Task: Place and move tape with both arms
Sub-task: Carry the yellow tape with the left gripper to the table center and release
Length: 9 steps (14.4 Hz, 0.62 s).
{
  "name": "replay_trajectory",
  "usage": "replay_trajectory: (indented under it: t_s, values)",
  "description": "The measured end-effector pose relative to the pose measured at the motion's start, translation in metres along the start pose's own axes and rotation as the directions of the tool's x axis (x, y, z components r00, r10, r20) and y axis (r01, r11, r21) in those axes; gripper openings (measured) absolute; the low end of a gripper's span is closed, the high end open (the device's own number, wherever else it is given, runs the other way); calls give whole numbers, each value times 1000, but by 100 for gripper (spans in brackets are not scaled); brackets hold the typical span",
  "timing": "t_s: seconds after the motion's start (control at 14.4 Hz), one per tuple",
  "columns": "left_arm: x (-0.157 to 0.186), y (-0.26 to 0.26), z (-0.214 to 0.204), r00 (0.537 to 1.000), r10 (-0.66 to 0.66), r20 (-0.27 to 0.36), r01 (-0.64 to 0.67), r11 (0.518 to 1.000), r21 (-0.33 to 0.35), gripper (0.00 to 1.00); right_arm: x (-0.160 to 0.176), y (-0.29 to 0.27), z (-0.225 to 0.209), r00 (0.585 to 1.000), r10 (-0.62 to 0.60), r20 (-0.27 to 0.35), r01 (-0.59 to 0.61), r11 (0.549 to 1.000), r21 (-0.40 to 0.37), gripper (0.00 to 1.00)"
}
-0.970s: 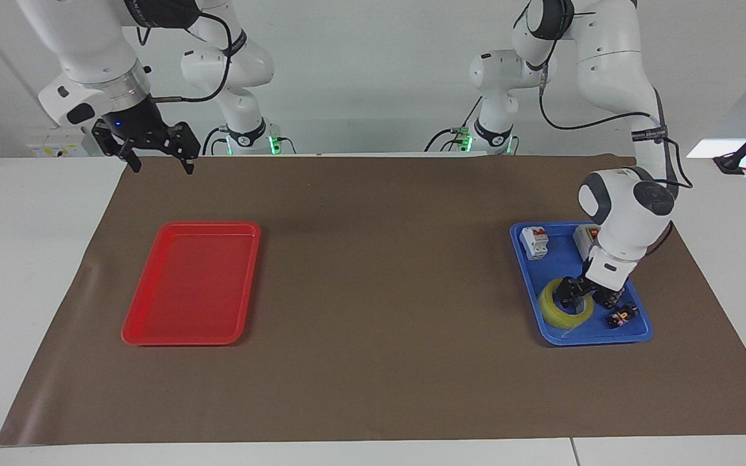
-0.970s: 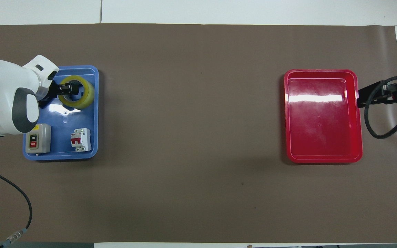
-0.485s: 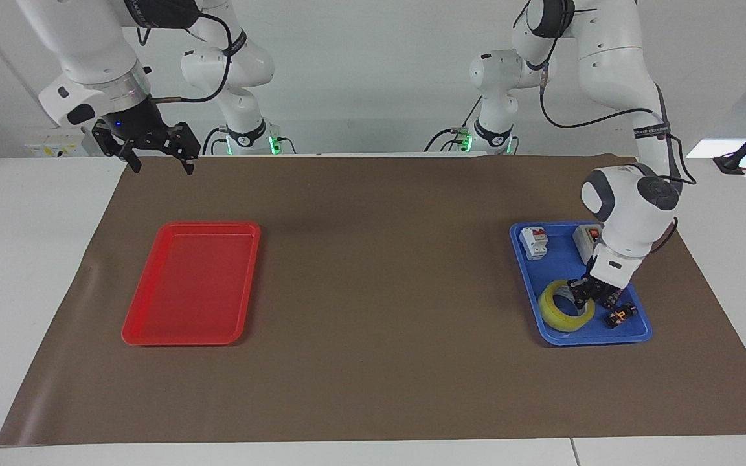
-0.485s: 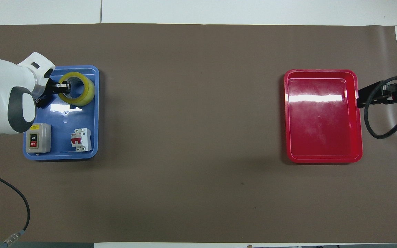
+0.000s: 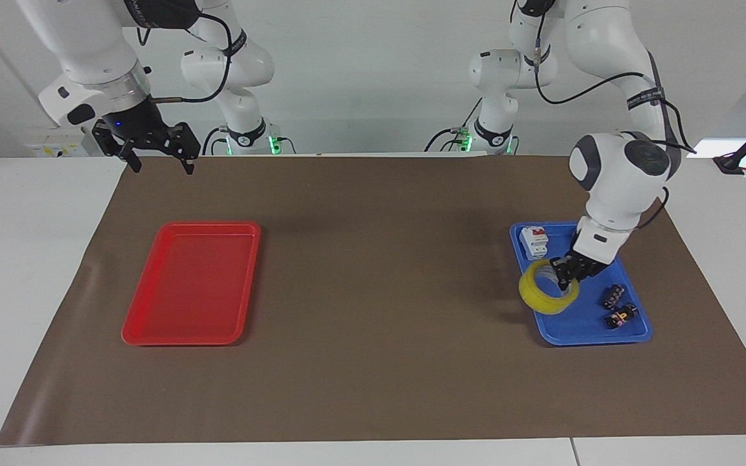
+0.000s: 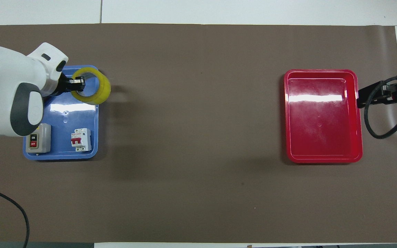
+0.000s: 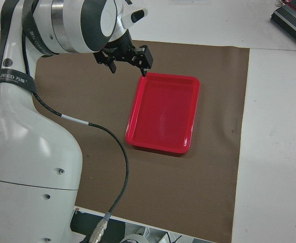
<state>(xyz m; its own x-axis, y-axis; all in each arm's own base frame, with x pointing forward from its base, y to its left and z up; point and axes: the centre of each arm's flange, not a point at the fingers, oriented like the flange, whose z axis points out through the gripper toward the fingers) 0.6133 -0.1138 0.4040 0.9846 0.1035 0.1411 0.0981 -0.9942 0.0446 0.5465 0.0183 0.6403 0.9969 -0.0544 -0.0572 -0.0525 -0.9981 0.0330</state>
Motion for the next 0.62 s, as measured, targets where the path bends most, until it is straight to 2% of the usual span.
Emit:
replay_trajectory:
  t_s: [0.28,0.62]
  values:
    - [-64,145,7,994,-105,16,105,994,-1,22,0,0,0,1000,0,0,0,1000,0,100]
    - [-139,245,38,994,-112,3,111,991,68,22,0,0,0,1000,1,1,-1,1000,0,100]
